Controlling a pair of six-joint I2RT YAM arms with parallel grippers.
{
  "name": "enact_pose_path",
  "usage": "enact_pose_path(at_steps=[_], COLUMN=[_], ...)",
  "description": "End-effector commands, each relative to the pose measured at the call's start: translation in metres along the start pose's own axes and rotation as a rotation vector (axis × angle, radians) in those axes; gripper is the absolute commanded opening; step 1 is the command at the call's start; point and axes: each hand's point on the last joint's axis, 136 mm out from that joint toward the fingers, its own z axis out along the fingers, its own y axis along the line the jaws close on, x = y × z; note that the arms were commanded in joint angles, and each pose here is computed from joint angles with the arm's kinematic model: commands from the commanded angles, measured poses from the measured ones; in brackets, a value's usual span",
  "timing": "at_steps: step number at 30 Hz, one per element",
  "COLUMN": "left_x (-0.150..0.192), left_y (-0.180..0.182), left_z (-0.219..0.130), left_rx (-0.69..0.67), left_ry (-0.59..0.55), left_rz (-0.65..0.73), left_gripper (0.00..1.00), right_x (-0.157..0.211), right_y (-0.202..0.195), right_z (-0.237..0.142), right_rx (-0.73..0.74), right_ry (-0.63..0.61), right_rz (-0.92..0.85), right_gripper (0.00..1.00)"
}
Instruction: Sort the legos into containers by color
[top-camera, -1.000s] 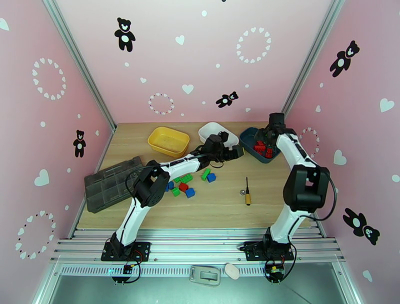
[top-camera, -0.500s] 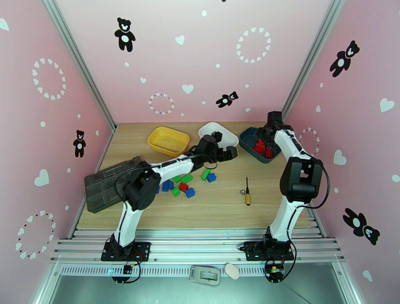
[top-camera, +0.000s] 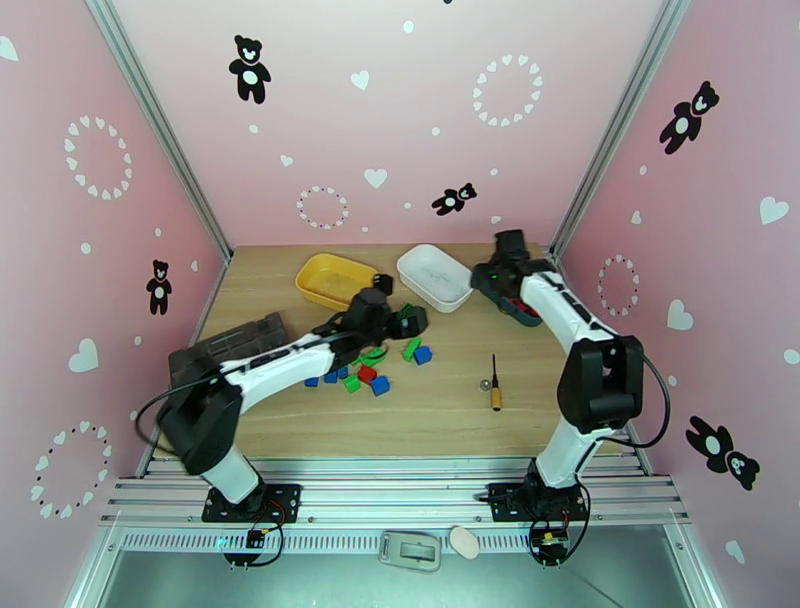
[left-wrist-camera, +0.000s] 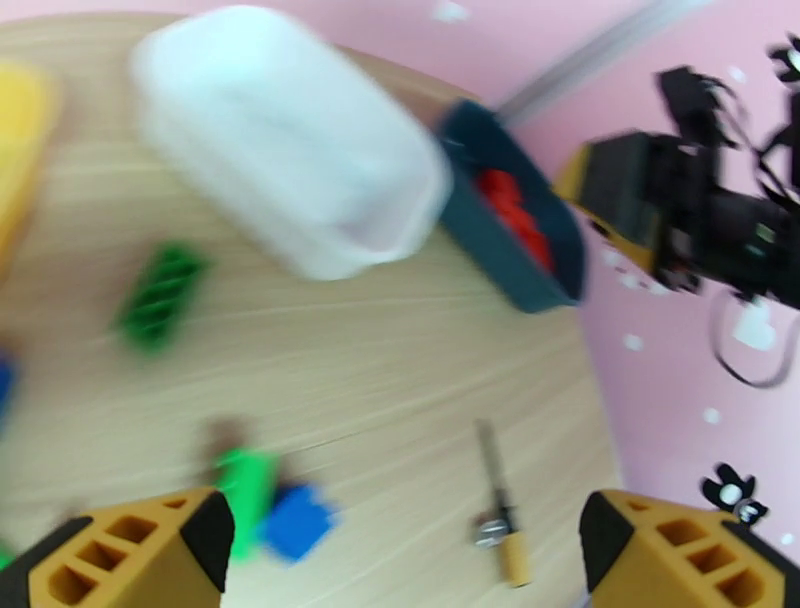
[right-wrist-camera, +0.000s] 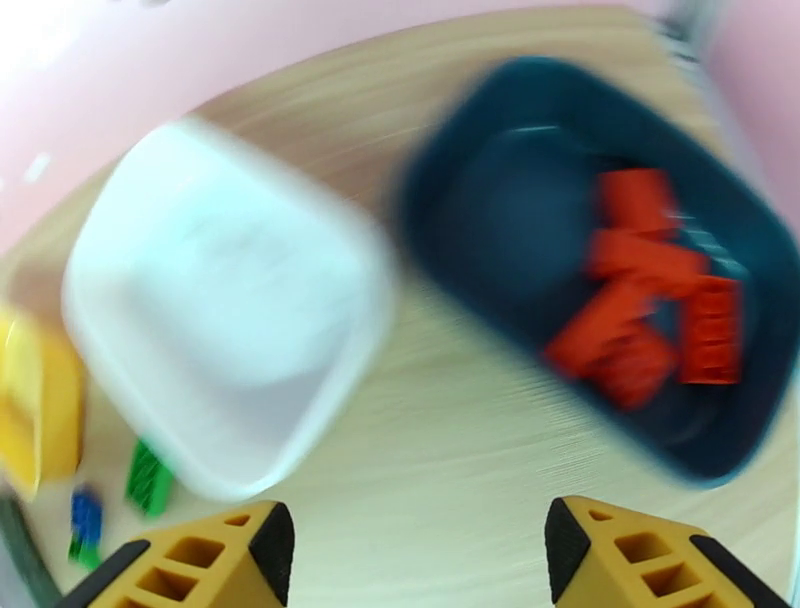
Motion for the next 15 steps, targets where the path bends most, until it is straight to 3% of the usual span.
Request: enact_pose_path(at_steps=[1, 6, 15], left_x=[-0.009, -0.006, 0.001], left_y=[0.037, 0.07, 0.138], left_z=[-0.027, -0.058, -0.098], left_rx=[-0.116, -0.2, -0.242], left_ry=[-0.06, -0.076, -0.093], left_rz=[-0.022, -0.051, -0.241], left_gripper=[0.98, 0.98, 0.98], right_x=[0.02, 0.058, 0.158], right_y=[0.038, 0.106, 0.199], right_z=[-0.006, -0.009, -0.007], right_rx=[-0.049, -0.149, -0.337], right_ry=[0.014, 0.066, 0.24], right_rz=[-0.095, -0.263, -0.589], right_gripper=[0.69, 0.68, 0.67])
